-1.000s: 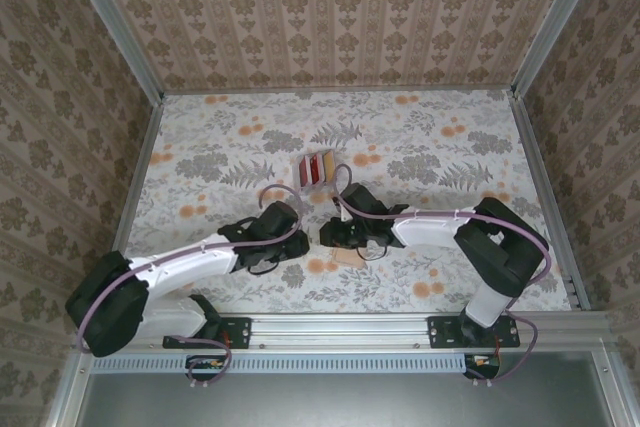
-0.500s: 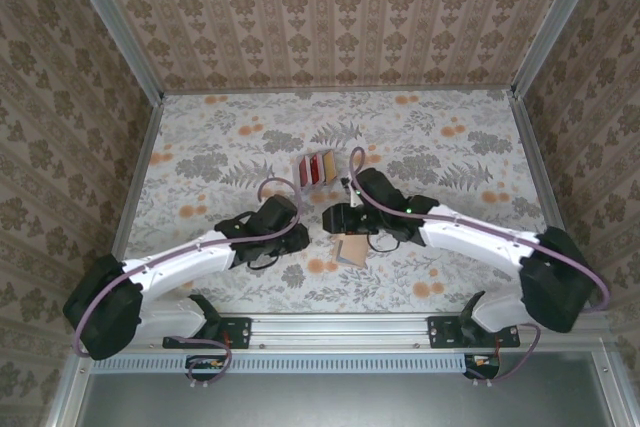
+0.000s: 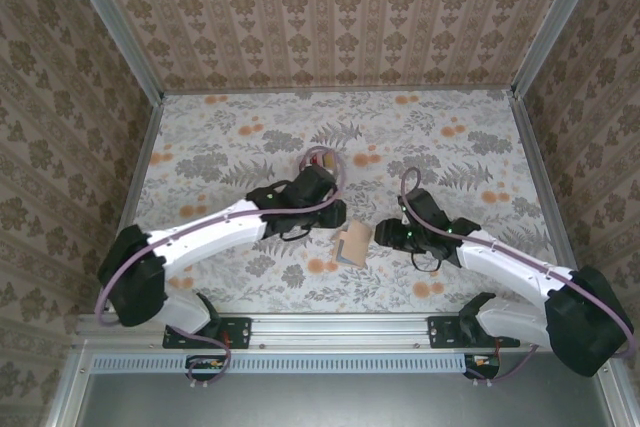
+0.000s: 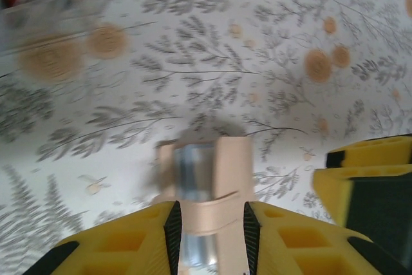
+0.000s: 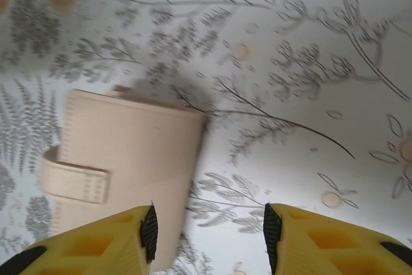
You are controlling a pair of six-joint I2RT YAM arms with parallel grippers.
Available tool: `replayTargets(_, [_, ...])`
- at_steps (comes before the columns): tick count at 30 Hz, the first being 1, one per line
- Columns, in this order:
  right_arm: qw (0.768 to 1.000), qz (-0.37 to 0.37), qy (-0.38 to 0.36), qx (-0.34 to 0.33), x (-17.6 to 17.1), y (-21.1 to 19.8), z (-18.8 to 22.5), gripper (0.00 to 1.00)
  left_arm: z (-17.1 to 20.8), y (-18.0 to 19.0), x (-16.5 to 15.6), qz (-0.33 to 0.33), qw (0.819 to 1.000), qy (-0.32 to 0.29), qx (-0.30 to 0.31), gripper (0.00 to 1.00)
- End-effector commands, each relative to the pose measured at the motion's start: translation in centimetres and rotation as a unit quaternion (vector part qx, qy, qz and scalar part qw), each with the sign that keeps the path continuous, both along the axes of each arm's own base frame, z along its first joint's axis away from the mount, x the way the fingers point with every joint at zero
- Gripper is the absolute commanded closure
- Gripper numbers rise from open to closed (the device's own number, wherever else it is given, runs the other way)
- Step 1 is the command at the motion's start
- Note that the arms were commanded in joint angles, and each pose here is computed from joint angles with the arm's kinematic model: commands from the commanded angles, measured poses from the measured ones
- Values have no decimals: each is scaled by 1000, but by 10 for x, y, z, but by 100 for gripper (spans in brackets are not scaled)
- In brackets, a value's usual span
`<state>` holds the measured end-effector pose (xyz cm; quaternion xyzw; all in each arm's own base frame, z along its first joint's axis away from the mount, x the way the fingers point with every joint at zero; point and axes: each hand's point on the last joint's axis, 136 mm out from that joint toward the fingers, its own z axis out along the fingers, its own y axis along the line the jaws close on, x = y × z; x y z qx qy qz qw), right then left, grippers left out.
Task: Put the credit cards into the card holder
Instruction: Press the card holder at the bottom-center of the table.
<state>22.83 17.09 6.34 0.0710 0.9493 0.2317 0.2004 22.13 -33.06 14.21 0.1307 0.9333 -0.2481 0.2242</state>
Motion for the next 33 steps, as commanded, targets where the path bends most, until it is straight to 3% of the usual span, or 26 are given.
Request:
replayTargets(1, [1000,-19,4,-7,-4,-10,-7,49,-3,-27,-10,-58,998,-3,19,66])
replayTargets(10, [999,-19,21,-24,-8,-16,-22,49,-53,-54,-24,-76,994,76,28,67])
replayTargets(23, [999,-6,34,28,-9,3,-20,48,-124,9,-26,-13,985,135,111,69])
replayTargets(33, [993,16,54,106,-5,44,-22,46,-155,39,-41,27,982,155,109,98])
